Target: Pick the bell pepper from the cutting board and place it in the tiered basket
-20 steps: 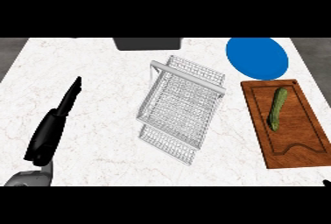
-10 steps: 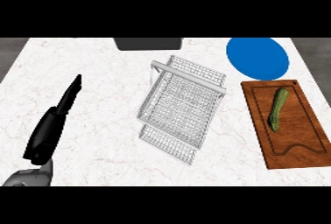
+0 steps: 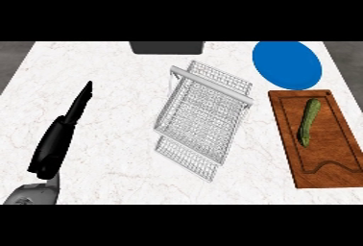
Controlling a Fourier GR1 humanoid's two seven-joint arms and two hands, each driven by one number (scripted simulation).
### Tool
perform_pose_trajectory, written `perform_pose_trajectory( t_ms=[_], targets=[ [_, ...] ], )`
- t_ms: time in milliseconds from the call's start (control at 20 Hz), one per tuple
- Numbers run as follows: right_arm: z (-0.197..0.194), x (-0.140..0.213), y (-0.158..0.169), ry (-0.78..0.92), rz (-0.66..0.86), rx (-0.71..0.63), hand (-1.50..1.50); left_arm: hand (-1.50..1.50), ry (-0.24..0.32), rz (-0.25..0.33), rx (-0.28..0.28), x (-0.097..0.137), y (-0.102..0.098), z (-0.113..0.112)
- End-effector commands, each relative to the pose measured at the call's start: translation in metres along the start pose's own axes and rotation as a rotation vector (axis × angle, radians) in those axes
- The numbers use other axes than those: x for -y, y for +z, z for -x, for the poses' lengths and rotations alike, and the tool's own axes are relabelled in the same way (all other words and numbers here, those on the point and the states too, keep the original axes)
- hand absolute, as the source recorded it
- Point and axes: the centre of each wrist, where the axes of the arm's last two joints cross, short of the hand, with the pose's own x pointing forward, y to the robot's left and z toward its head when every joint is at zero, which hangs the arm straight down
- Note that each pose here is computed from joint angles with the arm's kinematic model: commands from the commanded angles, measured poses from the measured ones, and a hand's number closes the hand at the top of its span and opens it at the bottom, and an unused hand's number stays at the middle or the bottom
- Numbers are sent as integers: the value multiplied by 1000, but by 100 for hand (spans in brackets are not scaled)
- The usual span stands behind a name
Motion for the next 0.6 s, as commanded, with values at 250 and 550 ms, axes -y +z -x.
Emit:
perform_pose_trajectory(
  t_ms=[250,550],
  targets=[
    [-96,11,-34,-78,5,25,150,0,-2,21,23,1,-2,11],
    [-145,-3,-68,-127,-57,4,150,0,9,24,16,10,2,-7]
  ],
)
